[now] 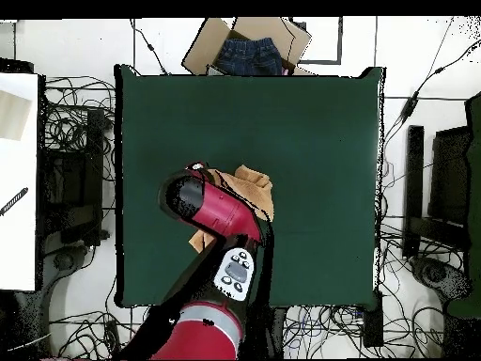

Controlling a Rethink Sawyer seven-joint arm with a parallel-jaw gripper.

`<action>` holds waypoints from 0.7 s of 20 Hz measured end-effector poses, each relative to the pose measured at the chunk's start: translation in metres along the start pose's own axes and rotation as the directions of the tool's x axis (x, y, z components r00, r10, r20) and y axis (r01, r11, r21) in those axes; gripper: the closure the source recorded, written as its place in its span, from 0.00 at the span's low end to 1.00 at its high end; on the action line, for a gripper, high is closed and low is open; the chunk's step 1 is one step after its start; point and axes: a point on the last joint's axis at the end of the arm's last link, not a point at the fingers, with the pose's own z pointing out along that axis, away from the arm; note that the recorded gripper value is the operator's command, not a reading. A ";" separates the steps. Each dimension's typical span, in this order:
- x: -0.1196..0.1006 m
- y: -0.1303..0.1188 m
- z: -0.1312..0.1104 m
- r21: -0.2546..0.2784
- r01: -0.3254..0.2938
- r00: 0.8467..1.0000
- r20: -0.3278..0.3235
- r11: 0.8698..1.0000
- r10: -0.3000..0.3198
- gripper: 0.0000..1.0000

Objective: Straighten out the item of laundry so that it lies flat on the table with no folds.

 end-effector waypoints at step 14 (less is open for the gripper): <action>-0.034 -0.004 0.015 0.001 -0.036 0.999 0.015 0.999 0.036 0.00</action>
